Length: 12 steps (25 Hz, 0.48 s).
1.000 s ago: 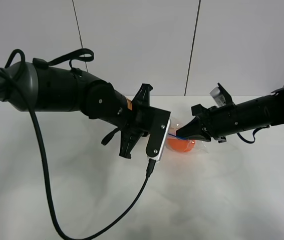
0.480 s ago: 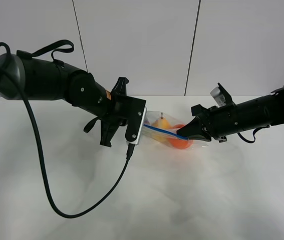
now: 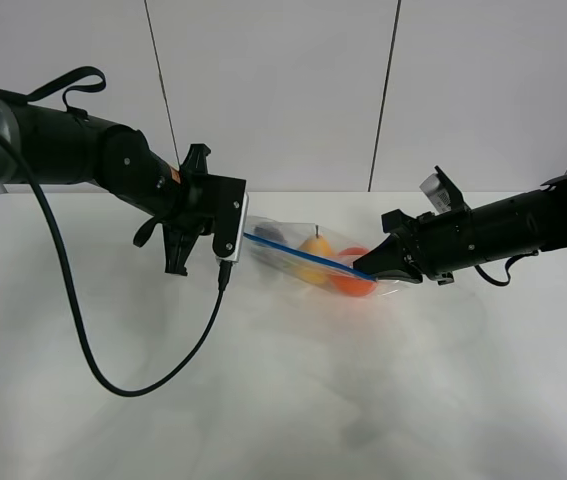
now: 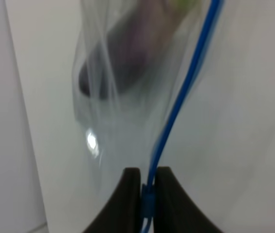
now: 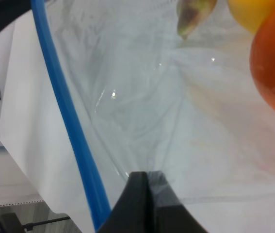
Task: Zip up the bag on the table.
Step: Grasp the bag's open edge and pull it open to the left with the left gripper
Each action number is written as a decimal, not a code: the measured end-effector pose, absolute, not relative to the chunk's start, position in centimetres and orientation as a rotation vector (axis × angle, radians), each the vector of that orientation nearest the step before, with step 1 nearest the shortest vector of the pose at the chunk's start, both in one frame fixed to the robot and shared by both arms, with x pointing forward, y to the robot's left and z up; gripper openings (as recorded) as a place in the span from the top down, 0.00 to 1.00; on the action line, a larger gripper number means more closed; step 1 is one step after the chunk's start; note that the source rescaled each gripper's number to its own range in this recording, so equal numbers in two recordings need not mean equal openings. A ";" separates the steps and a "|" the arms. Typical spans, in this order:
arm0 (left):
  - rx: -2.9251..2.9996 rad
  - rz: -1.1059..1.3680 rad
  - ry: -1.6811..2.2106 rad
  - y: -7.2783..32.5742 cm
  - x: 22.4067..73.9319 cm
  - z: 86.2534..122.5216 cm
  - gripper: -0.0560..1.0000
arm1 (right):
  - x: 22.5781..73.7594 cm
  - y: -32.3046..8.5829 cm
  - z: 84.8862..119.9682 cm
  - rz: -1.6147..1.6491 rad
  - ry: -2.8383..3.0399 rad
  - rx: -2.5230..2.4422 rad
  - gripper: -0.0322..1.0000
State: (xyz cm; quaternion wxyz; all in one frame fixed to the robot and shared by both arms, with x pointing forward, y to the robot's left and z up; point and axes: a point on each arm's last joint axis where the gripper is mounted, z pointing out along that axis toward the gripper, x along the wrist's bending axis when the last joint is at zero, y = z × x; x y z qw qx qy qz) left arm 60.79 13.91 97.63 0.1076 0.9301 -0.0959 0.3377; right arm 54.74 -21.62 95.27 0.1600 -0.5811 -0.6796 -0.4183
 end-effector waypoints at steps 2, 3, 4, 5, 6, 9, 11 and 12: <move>2.745 0.998 -0.259 14.5 61.1 97.6 0.95 | 54.8 -21.6 95.3 -1.195 -1.943 -1.663 0.97; 2.748 0.999 -0.249 14.8 61.2 97.6 0.95 | 54.7 -21.6 95.3 -1.194 -1.945 -1.662 0.97; 2.751 1.001 -0.242 15.1 61.3 97.6 0.95 | 54.7 -21.7 95.2 -1.193 -1.947 -1.663 0.97; 2.754 1.003 -0.236 15.3 61.4 97.6 0.95 | 54.8 -21.7 95.2 -1.192 -1.948 -1.664 0.97; 2.755 1.003 -0.231 15.4 61.4 97.6 0.95 | 54.8 -21.7 95.2 -1.192 -1.949 -1.664 0.97; 2.759 1.006 -0.216 15.8 61.6 97.6 0.95 | 54.7 -21.7 95.2 -1.189 -1.953 -1.663 0.97; 2.763 1.007 -0.205 16.1 61.7 97.6 0.95 | 54.7 -21.7 95.2 -1.187 -1.957 -1.662 0.97; 2.765 1.008 -0.198 16.3 61.7 97.6 0.95 | 54.7 -21.7 95.2 -1.185 -1.959 -1.661 0.97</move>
